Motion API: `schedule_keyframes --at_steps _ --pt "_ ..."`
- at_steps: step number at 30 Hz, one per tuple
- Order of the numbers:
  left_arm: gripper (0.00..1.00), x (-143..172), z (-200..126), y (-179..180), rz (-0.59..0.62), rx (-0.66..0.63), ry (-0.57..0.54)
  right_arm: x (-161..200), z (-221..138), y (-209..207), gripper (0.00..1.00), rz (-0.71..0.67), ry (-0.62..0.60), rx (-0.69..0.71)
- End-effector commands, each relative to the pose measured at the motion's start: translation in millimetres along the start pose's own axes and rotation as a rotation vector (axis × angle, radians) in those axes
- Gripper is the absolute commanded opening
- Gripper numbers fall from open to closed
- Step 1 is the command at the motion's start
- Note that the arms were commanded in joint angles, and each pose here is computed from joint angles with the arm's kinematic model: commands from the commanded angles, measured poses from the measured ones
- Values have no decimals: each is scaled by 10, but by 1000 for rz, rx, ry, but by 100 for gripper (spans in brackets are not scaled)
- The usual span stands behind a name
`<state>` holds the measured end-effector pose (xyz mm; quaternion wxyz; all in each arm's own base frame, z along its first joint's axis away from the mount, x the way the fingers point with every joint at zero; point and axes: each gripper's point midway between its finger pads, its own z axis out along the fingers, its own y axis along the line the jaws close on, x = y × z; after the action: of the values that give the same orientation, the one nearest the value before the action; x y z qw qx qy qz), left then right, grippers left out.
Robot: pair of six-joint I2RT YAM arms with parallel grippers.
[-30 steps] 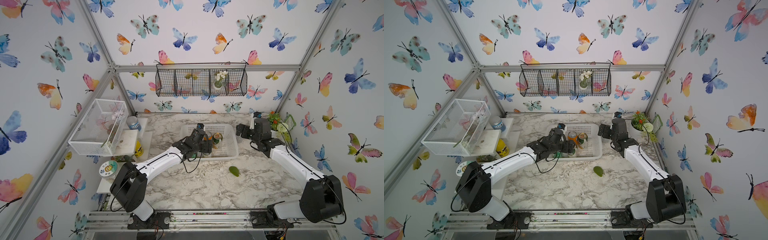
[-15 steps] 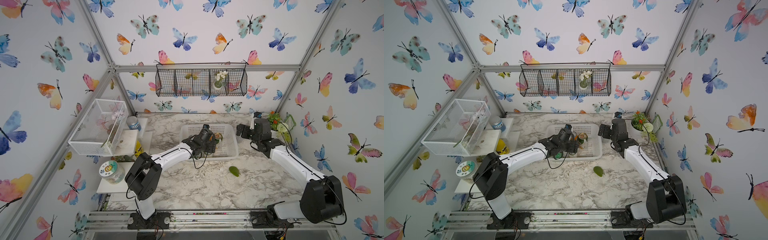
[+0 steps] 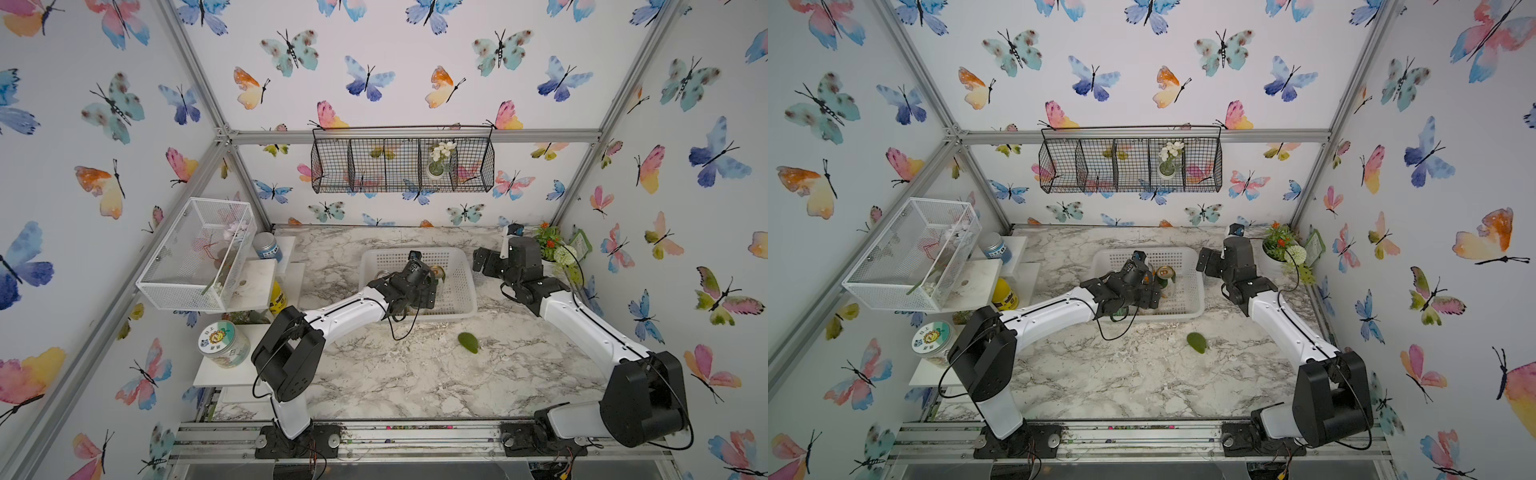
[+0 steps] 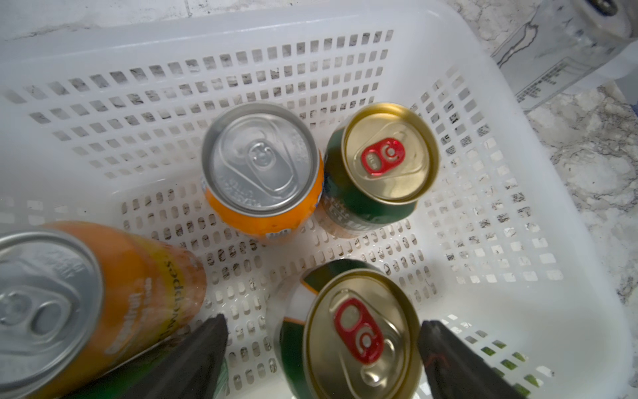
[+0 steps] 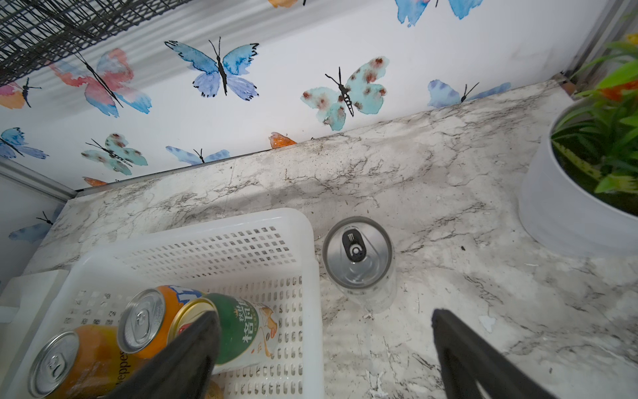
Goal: Take out the drinks from the basket
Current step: Pick up the drink from the basket.
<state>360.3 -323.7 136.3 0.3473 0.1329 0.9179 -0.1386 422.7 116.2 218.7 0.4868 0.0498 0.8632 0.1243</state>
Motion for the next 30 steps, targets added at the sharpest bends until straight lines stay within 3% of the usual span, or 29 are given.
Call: schedule_keyframes --at_steps 1,4,20,30 --pt "94 -45 -117 50 12 -39 -12 -38 -32 -16 99 -15 -23 7" --pt "99 -78 -130 46 16 -43 -24 -57 -36 -13 98 -15 -27 7" --pt "100 -278 -272 -89 3 15 -90 -23 4 -13 98 -16 -15 6" --pt "95 -105 0 -35 17 -32 -17 -39 -17 -20 98 -15 -23 10"
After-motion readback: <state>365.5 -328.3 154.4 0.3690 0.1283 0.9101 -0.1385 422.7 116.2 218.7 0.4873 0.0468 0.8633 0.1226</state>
